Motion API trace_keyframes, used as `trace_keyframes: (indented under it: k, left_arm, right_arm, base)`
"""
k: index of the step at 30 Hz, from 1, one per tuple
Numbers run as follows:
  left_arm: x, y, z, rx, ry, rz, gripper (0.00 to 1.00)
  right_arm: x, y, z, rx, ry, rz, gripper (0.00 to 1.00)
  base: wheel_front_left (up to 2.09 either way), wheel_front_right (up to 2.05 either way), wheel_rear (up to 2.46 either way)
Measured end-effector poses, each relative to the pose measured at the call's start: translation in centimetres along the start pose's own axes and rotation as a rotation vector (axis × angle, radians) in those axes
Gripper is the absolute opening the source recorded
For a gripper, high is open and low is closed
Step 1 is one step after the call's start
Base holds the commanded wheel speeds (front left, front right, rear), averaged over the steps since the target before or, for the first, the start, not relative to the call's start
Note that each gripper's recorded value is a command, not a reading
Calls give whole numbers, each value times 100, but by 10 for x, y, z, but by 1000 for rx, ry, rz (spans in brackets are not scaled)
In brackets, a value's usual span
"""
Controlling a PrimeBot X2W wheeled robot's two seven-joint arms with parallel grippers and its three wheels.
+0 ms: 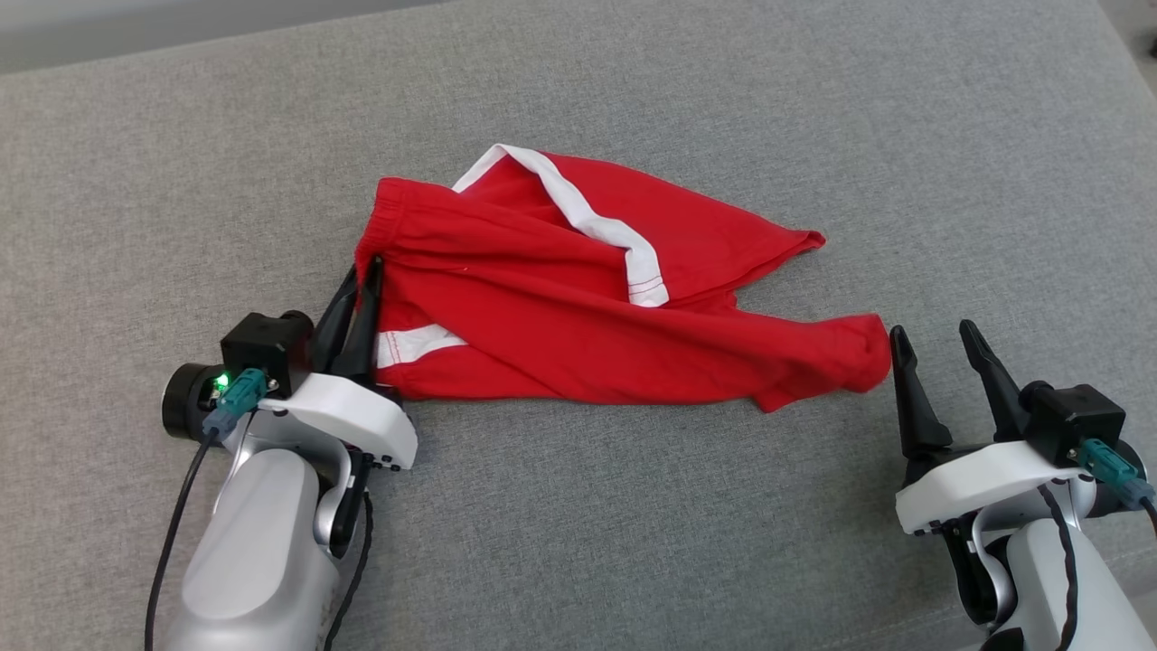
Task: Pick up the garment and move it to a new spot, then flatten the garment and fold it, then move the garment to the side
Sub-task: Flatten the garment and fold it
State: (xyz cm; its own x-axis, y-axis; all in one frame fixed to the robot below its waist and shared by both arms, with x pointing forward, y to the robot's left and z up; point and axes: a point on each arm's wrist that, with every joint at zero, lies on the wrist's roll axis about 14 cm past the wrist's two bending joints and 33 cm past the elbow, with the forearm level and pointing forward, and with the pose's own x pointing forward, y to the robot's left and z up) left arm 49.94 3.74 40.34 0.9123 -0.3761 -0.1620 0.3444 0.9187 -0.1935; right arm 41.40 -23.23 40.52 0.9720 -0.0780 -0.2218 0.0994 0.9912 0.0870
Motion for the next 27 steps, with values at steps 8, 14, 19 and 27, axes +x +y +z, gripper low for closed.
trace_keyframes:
  k: [8,14,19,27]
  left_arm:
    - [-4,18,1,25,6,63,100]
    - [-37,32,15,9,-42,137,100]
    - [-68,30,19,-18,-62,165,100]
    - [-108,31,23,-27,-86,209,100]
  right_arm:
    - [1,9,3,5,-10,22,100]
    - [-11,22,7,8,-21,61,100]
    - [-26,42,4,11,-17,124,100]
    - [-42,72,-9,16,21,219,100]
  base:
    - [0,0,0]
    - [0,0,0]
    - [0,0,0]
    - [0,0,0]
